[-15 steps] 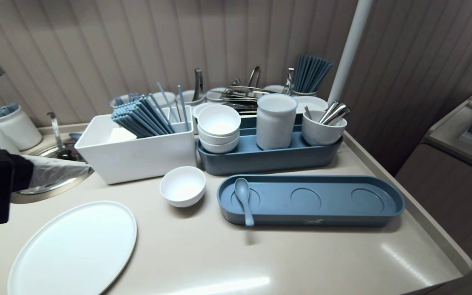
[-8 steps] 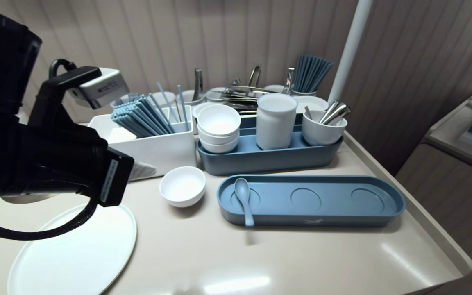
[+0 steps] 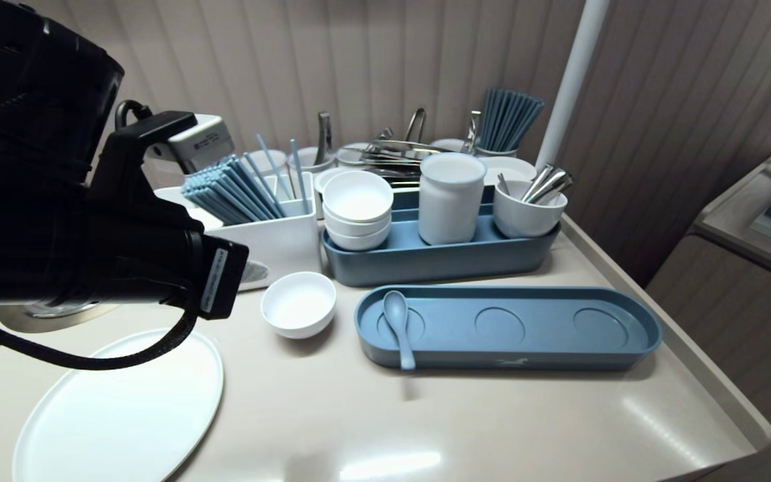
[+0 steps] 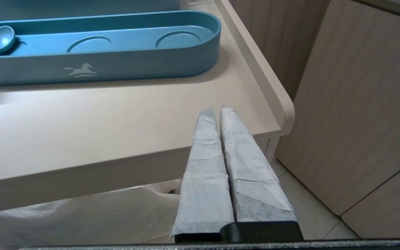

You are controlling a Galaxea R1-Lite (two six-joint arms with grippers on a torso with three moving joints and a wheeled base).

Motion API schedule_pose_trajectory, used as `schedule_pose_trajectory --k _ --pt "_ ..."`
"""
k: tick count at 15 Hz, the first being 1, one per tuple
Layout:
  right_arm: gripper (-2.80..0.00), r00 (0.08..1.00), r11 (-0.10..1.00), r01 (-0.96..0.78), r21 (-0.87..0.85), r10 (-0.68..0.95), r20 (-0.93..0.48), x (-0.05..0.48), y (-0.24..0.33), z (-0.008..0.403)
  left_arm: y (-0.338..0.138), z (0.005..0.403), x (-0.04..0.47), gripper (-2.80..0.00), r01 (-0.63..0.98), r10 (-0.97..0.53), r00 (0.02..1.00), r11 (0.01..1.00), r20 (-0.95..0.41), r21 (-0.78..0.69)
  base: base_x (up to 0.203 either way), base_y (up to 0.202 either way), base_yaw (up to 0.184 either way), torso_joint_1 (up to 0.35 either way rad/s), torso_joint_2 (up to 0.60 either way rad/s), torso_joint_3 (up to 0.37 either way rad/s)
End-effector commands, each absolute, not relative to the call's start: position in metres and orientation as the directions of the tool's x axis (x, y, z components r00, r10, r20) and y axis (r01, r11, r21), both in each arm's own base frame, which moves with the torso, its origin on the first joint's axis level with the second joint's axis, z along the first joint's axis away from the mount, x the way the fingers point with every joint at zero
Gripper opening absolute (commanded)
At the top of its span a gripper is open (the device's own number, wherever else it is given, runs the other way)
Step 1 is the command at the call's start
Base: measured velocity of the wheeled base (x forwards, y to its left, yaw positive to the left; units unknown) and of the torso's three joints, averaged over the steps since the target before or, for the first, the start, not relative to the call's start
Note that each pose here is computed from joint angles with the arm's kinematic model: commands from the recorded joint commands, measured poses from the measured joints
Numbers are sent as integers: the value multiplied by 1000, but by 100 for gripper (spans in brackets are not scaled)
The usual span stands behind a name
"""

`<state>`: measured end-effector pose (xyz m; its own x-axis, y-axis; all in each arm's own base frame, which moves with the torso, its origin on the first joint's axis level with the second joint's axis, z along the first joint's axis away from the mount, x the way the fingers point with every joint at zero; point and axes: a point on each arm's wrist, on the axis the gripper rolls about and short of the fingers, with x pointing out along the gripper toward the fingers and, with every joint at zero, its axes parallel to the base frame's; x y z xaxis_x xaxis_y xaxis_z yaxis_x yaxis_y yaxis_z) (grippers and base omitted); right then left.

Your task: Pick the bowl and place it on the plate

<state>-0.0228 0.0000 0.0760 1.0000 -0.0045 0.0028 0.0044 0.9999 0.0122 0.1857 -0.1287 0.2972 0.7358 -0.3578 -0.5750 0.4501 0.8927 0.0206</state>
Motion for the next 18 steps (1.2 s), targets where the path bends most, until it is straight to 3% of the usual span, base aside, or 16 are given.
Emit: schedule_pose_trajectory --k 1,6,7,8,9,18 --pt "-280 1000 1000 5 12 -5 3 -23 0 76 -135 291 196 -280 388 -280 758 920 -590 63 0 0 0 0 0 0" --pt "-280 1000 1000 5 12 -5 3 -23 0 76 -152 278 219 -280 384 -305 783 923 -542 36 0 0 0 0 0 0" --pt "-280 1000 1000 5 12 -5 2 -23 0 76 -155 275 224 0 382 -301 780 924 -548 35 0 0 0 0 0 0" --pt "-280 1000 1000 5 12 -5 4 -23 0 76 -158 274 229 0 375 -295 785 926 -545 38 0 0 0 0 0 0" --pt "-280 1000 1000 5 12 -5 3 -23 0 76 -158 277 232 -280 368 -293 794 929 -533 38 0 0 0 0 0 0" --pt "-280 1000 1000 5 12 -5 2 -23 0 76 -123 270 286 -280 206 -142 825 977 -548 57 0 0 0 0 0 0"
